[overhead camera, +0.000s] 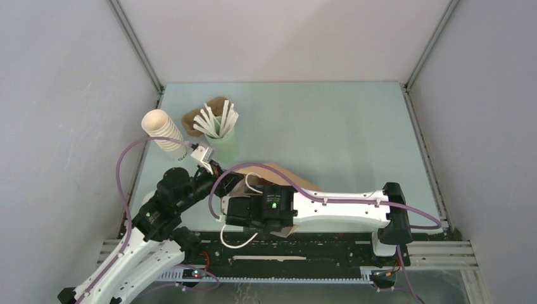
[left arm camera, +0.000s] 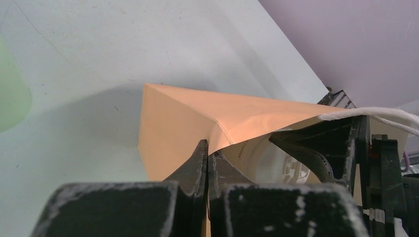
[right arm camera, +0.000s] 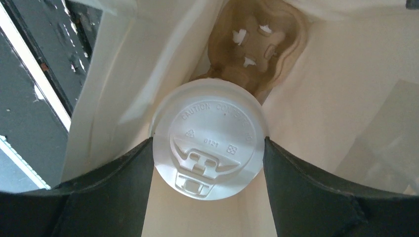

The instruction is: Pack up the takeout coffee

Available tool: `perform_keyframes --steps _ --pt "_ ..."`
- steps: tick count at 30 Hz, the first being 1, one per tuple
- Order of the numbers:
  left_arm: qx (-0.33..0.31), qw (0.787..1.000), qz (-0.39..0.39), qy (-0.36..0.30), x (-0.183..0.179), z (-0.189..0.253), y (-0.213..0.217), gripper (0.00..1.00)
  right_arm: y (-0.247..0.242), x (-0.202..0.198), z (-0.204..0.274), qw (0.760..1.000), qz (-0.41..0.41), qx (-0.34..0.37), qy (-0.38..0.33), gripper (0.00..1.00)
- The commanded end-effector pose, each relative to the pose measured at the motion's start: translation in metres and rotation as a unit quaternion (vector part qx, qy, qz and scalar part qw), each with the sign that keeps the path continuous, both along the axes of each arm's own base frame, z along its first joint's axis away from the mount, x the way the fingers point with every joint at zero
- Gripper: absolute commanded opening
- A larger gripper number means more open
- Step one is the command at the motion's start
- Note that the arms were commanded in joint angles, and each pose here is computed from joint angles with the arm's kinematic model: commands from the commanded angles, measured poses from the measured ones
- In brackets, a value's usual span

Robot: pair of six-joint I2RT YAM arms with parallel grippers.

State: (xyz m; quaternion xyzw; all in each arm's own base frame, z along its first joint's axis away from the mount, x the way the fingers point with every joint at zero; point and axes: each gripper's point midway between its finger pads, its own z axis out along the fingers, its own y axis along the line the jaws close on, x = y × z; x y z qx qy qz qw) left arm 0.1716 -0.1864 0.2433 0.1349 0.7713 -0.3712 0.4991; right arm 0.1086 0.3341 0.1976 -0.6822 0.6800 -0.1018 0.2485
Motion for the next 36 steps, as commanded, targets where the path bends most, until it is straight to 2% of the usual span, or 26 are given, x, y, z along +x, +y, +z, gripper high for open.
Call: perform_keyframes --steps 1,10,18,31,36 --pt "-0.02 1.0 -0.003 0.02 -0.008 -0.013 -0.001 0.0 -0.009 0.007 0.0 0.999 -0.026 0.0 -0.03 0.56" --pt "-0.031 0.999 0.008 0.022 -0.01 -0.022 0.002 0.0 -0.007 0.013 -0.012 0.999 -0.035 -0.01 -0.034 0.56" --pt "0.015 1.0 0.025 0.0 0.01 -0.004 0.003 0.0 -0.016 0.035 0.014 0.998 -0.034 0.01 -0.044 0.56" --pt "-0.011 0.999 0.009 -0.039 0.056 0.068 -0.039 0.0 -0.079 0.075 0.035 0.993 -0.069 0.055 -0.081 0.57" --pt "0.011 0.998 0.015 -0.055 0.086 0.085 -0.055 0.0 -0.095 0.107 0.042 0.988 -0.089 0.069 -0.108 0.57"
